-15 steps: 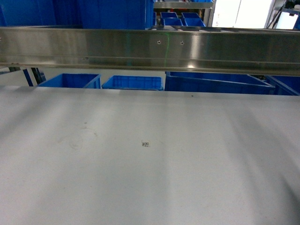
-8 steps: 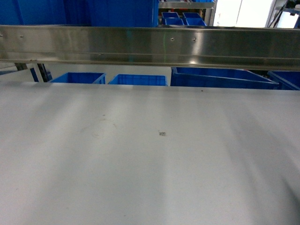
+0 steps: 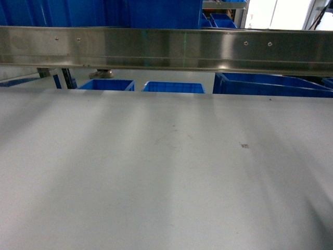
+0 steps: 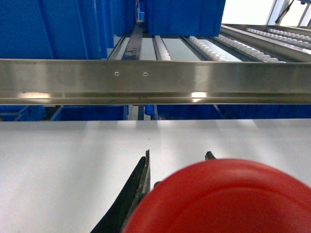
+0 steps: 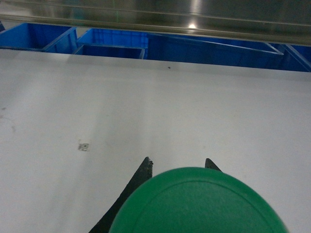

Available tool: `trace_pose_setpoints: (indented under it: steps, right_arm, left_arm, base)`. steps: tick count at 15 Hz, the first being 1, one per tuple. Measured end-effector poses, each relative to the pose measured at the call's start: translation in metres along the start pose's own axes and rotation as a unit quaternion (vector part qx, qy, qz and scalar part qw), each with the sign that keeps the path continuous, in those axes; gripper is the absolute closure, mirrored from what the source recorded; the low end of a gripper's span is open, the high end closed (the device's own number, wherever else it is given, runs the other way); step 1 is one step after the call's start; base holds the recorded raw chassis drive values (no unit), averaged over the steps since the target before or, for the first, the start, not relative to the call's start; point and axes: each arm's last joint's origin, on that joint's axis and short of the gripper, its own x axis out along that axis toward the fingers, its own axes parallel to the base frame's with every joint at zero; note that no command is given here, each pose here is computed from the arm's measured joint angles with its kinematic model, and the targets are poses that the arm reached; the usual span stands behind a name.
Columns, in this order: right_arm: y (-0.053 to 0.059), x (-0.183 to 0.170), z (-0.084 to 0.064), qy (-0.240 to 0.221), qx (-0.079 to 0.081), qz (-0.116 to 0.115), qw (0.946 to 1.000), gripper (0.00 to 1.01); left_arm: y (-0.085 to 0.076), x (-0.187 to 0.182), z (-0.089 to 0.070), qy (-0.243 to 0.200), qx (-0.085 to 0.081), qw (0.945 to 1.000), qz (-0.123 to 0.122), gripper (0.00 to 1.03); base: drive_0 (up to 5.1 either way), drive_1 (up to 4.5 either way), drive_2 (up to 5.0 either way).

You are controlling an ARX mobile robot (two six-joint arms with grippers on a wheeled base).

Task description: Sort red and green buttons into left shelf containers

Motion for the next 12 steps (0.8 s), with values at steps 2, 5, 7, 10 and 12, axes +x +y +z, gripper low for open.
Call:
trace_pose_setpoints:
  steps: [2,5,7,10,12]
  right_arm:
    - [0.0000,-0.0002,0.0009,-0.004,0.000,0.000,1.0000,0.75]
    - [0.0000,-0.0002,0.0004,-0.001,0.000,0.000,1.0000,0.75]
    - [0.0001,-0.0002,0.0007,-0.003,0.000,0.000,1.0000,0.75]
    - [0.0000,-0.0003,0.0006,-0.002,0.000,0.000,1.0000,0.75]
    - [0.0001,-0.0003,0.0006,-0.002,0.000,0.000,1.0000,0.75]
  left_arm:
    - [0.0000,0.0000,0.0002,-0.001,0.000,1.0000,0.000,0.76]
    - [0.0000,0.0000,0.0001,0.000,0.000,1.0000,0.000,0.76]
    - [0.0001,0.0000,0.0001,-0.001,0.000,1.0000,0.000,0.76]
    - [0.0002,0.0000,0.0001,0.000,0.000,1.0000,0.001,0.76]
    - [0.0002,0.0000,0.0001,-0.001,0.000,1.0000,0.001,0.76]
  base:
    - [-5.0,2.42,2.4]
    - [-4.9,2.57,2.6]
    - [-5.0,2.45,2.4]
    - [-5.0,2.43,2.4]
    - [-5.0,2.43,2.4]
